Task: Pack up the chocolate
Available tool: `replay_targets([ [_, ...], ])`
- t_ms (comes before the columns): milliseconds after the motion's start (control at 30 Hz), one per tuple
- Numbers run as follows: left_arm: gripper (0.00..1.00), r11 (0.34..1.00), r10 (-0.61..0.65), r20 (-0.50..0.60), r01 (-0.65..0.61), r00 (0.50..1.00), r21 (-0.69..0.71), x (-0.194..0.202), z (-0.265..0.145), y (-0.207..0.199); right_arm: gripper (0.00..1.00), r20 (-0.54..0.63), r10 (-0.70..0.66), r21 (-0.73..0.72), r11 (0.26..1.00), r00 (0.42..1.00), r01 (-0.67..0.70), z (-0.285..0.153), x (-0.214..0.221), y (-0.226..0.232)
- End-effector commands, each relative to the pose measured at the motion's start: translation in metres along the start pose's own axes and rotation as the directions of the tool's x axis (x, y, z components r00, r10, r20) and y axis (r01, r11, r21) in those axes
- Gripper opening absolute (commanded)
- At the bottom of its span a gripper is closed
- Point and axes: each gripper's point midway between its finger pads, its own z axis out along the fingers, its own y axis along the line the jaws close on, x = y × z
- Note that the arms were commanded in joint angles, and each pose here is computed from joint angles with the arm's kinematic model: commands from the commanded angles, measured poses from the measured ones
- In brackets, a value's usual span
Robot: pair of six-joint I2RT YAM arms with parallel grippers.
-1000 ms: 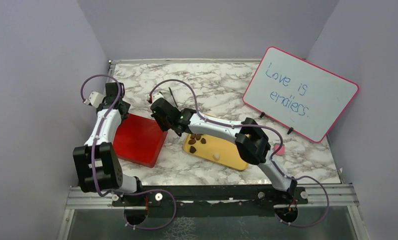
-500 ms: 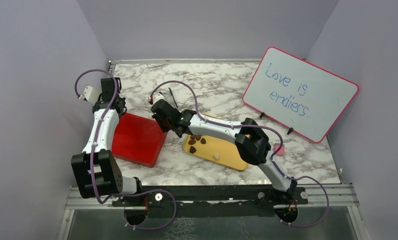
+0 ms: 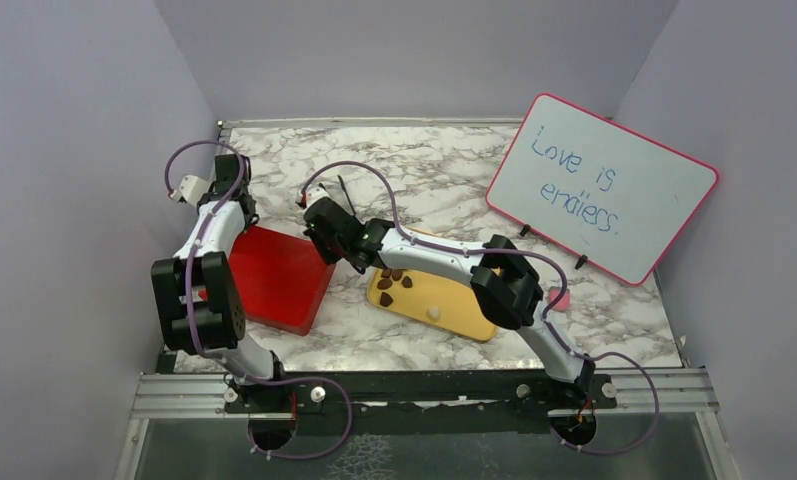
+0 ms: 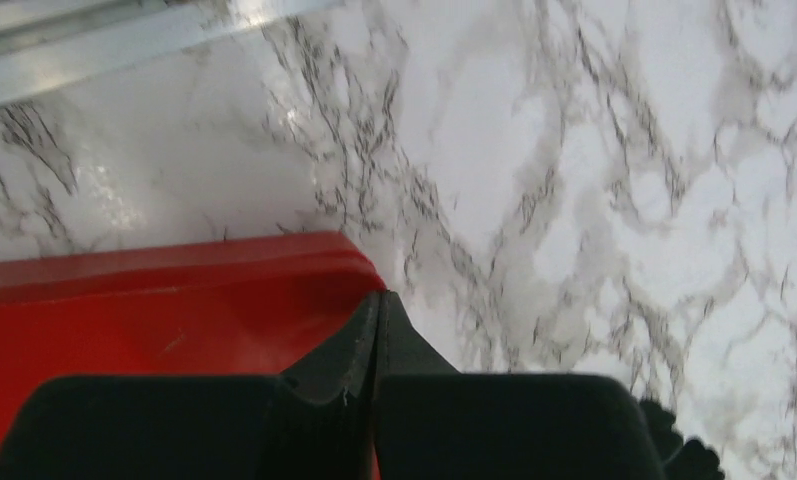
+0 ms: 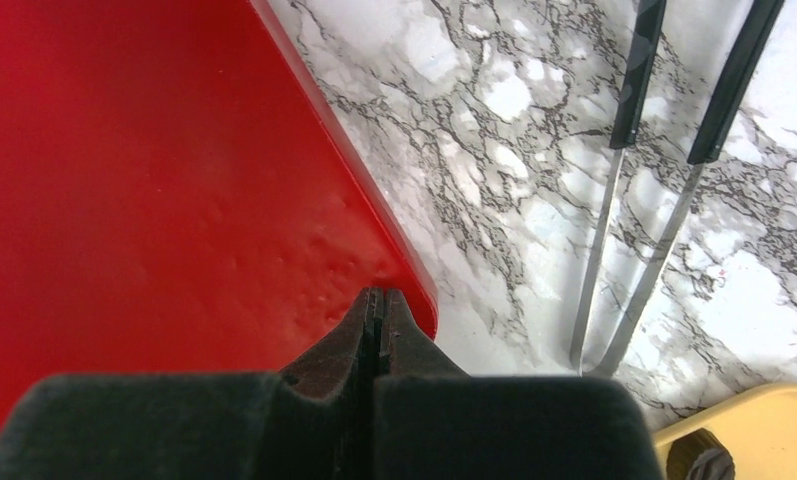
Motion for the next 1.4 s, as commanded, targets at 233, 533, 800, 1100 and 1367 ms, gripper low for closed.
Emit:
replay_targets([
  [233,0.00,0.998,0.004,-0.070,-0.008,0.998,-0.062,-0.008,0.006,0.007,0.01,-0.032,0.013,-0.045,0.999,0.999,-0.014,-0.008,0.009,0.009],
  [533,0.00,0.999,-0.042,-0.037,0.043,0.998,0.014,-0.030,-0.013,-0.015,0.01,0.107,0.060,-0.143,0.989,0.992,-0.044,-0.039,-0.046,0.027],
  [800,0.00,0.955,0.016,-0.135,-0.055,0.991,-0.293,0.031,0.045,0.064,0.01,0.177,0.100,-0.193,0.979,0.979,-0.066,-0.068,-0.052,0.027],
  [1100,0.00,0.982,-0.102,-0.039,0.095,0.994,-0.161,-0.031,0.000,0.005,0.01,0.198,0.119,-0.220,0.973,0.973,-0.074,-0.087,-0.045,0.025],
  [1367,0.00,0.986,-0.143,-0.020,0.141,0.990,-0.091,-0.045,-0.023,-0.012,0.01,0.195,0.114,-0.220,0.973,0.974,-0.070,-0.093,-0.034,0.020],
])
